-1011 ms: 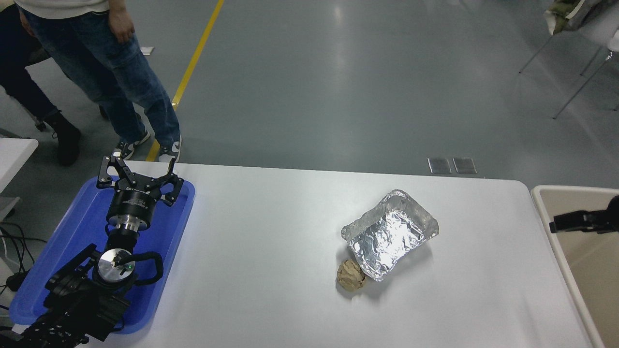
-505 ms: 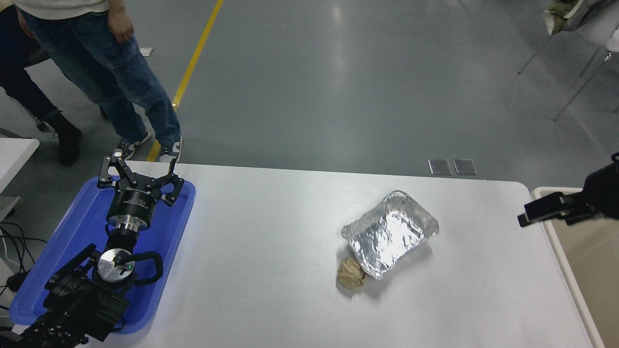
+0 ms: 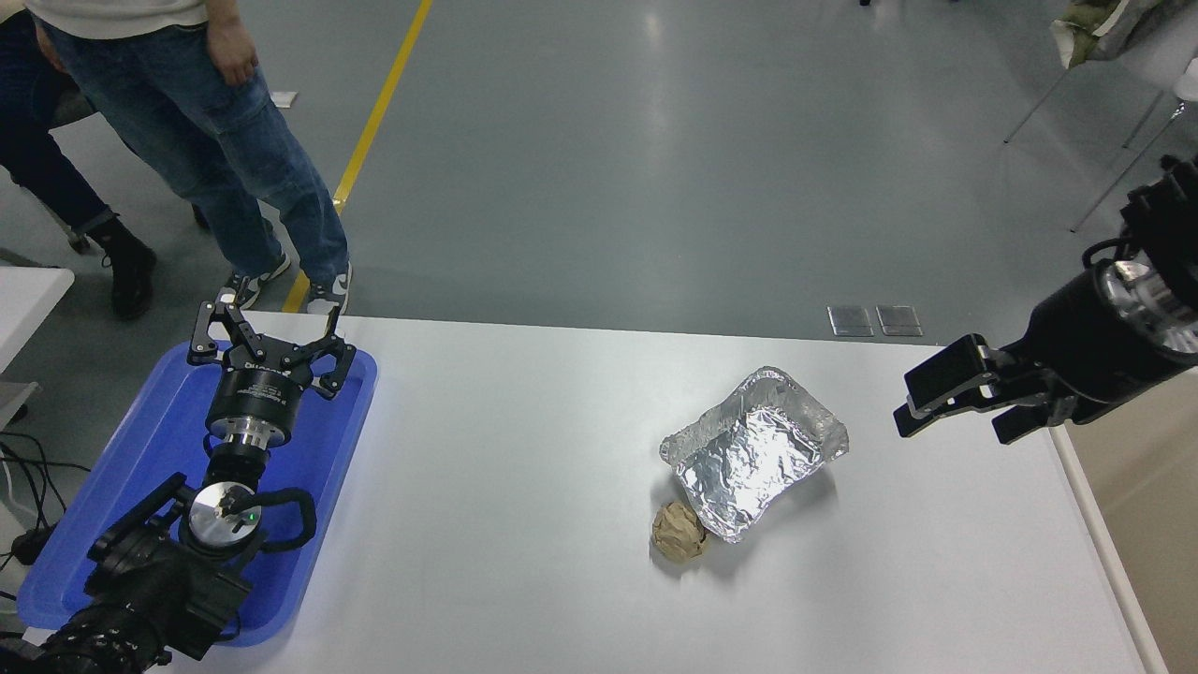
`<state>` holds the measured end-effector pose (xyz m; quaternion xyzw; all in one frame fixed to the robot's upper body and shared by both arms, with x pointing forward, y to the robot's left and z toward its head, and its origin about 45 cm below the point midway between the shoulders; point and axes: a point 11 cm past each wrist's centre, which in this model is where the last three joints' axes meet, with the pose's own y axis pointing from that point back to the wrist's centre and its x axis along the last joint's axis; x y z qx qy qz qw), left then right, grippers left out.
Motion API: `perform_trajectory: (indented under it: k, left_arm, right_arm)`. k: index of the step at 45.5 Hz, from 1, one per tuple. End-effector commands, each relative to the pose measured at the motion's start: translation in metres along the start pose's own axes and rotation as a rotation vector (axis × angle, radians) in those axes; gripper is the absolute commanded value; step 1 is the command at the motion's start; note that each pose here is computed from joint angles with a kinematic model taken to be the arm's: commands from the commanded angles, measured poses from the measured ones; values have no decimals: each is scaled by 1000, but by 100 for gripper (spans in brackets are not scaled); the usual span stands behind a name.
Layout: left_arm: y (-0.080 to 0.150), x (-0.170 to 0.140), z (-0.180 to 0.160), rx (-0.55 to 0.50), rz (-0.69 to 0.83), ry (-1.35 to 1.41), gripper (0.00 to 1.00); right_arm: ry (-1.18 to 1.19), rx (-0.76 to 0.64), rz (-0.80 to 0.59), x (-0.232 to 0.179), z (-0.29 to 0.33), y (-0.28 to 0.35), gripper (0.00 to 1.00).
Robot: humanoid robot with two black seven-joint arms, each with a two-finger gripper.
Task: Pick up paper cup place in dustbin
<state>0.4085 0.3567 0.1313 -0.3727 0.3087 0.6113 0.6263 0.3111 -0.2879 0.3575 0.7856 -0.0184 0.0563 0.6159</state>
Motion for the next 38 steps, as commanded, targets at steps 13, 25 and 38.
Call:
perform_trajectory:
  k: [13, 25, 38]
  left_arm:
    - [0, 0, 1, -1, 0, -1, 100]
    - [0, 0, 1, -4, 0, 1, 100]
    - [0, 0, 1, -4, 2, 0, 100]
  right_arm:
    - [-35, -5, -90, -4, -32, 6, 100]
    - [-93, 32, -54, 1, -41, 10, 100]
    - [-84, 15, -52, 6, -59, 3, 100]
